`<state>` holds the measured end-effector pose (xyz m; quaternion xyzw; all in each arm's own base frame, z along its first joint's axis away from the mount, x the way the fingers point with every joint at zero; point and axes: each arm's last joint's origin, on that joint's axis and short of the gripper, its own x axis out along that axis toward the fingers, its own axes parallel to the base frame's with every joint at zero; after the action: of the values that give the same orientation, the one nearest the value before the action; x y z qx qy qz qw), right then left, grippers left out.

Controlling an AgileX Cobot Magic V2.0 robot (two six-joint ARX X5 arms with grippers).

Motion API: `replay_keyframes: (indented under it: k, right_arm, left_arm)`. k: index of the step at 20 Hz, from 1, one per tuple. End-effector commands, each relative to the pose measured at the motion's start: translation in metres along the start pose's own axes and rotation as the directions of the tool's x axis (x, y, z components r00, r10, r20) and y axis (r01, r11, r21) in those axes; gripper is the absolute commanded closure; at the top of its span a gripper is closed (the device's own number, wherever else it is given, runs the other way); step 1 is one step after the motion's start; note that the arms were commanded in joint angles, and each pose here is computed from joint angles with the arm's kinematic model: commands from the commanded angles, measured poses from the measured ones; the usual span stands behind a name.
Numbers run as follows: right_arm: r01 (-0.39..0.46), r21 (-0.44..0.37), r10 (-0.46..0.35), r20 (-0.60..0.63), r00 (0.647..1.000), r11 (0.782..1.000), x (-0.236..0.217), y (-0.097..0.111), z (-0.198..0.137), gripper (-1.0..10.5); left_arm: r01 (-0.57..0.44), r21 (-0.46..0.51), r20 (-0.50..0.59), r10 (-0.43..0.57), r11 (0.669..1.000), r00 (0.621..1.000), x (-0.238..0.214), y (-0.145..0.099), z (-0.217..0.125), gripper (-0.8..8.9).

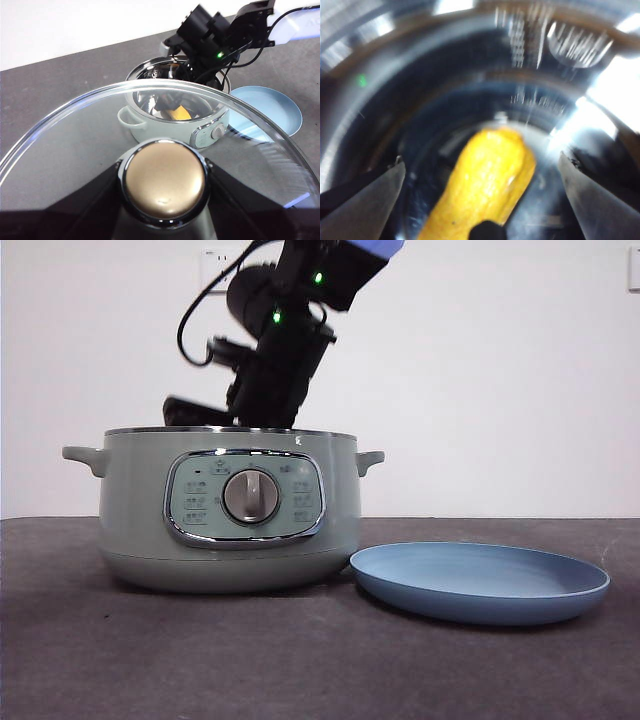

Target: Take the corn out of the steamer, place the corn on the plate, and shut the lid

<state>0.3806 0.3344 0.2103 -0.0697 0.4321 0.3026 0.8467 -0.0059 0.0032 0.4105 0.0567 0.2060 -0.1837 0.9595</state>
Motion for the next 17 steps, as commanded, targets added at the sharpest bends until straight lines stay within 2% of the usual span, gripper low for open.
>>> replay_keyframes:
  k: [1, 4, 6, 7, 8, 12, 16, 17]
  right_arm:
    - [0.009, 0.005, -0.009, -0.027, 1.000, 1.000, 0.010, 0.001, -0.006, 3.7]
    - [0.032, 0.000, -0.032, -0.020, 0.999, 0.999, 0.011, 0.002, -0.006, 5.9]
    - [0.029, 0.000, -0.029, -0.022, 0.999, 1.000, 0.011, 0.002, -0.006, 8.5]
    - [0.027, 0.000, -0.027, -0.021, 0.999, 1.000, 0.011, 0.002, -0.006, 9.3]
    - [0.025, 0.000, -0.024, -0.022, 0.999, 1.000, 0.011, 0.003, -0.006, 9.6]
    - [0.016, -0.003, -0.016, 0.013, 1.000, 1.000, -0.002, 0.005, 0.001, 9.6]
    - [-0.001, -0.054, 0.012, 0.203, 0.979, 0.999, -0.093, 0.015, 0.035, 9.6]
    - [0.019, -0.068, -0.002, 0.242, 0.970, 0.997, -0.125, 0.015, 0.040, 9.6]
  left_arm:
    - [0.000, -0.003, 0.063, 0.001, 1.000, 0.998, -0.006, 0.000, 0.004, 8.22]
    - [-0.001, -0.003, 0.061, 0.001, 1.000, 0.998, -0.006, 0.000, 0.004, 8.22]
    - [-0.001, -0.003, 0.053, 0.001, 1.000, 0.999, -0.006, 0.000, 0.003, 8.22]
    - [0.000, -0.003, 0.048, 0.001, 1.000, 0.999, -0.006, 0.000, 0.002, 8.22]
    - [0.000, -0.003, 0.045, 0.000, 1.000, 0.999, -0.006, 0.000, 0.002, 8.22]
    - [0.000, -0.003, 0.047, 0.000, 1.000, 0.999, -0.006, 0.000, 0.002, 8.22]
    - [0.000, -0.004, 0.090, 0.001, 1.000, 0.996, -0.006, 0.000, 0.006, 8.22]
    - [0.000, -0.005, 0.107, 0.000, 1.000, 0.994, -0.006, 0.000, 0.008, 8.22]
